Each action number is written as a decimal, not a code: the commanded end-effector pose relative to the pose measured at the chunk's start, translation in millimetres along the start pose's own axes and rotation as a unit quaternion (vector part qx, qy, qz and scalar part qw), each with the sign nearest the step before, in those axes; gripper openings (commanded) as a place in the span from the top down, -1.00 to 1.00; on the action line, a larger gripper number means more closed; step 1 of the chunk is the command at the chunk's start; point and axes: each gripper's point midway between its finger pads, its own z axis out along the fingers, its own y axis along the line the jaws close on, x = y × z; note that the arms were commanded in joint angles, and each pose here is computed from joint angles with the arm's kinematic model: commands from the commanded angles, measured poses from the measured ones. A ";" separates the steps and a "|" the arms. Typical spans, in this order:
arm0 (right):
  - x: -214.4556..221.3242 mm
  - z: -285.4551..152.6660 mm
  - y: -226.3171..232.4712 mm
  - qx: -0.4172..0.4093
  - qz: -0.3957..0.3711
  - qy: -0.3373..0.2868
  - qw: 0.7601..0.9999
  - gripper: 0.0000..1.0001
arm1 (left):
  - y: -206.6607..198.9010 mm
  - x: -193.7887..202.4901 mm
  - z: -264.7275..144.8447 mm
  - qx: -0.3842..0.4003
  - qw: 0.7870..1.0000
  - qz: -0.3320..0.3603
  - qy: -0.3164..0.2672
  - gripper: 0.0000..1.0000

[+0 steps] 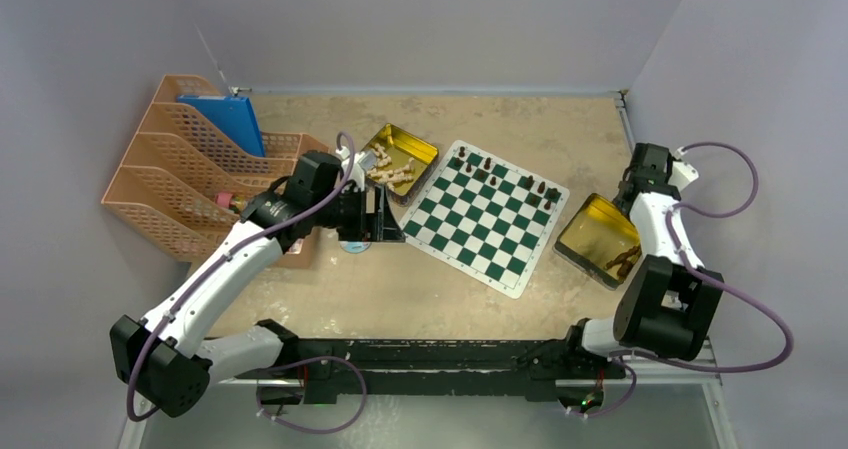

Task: Set up the chess pieces on the board
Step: Adjust the storage box at the center of the board.

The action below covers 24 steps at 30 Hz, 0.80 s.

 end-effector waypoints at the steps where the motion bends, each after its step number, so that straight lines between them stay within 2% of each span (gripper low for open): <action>1: 1.1 5.2 -3.8 -0.006 -0.014 0.016 1.000 0.32 | 2.2 -2.1 3.6 0.012 1.000 0.022 -0.012 -0.46; 8: 11.4 21.9 -8.4 -0.007 -0.010 0.060 0.998 0.32 | 10.3 2.8 9.5 0.006 0.999 0.044 0.001 -0.46; 13: 19.6 34.3 30.1 -0.100 -0.021 0.089 0.991 0.32 | 16.6 1.1 13.6 -0.007 0.998 0.054 0.007 -0.46; 16: 34.9 40.3 41.7 -0.124 -0.029 0.117 0.985 0.39 | 22.7 5.4 18.7 -0.011 0.998 0.057 0.017 -0.46; 24: 77.7 34.6 48.3 -0.141 -0.012 0.165 0.976 0.42 | 35.8 6.1 25.2 -0.037 0.997 0.064 0.028 -0.46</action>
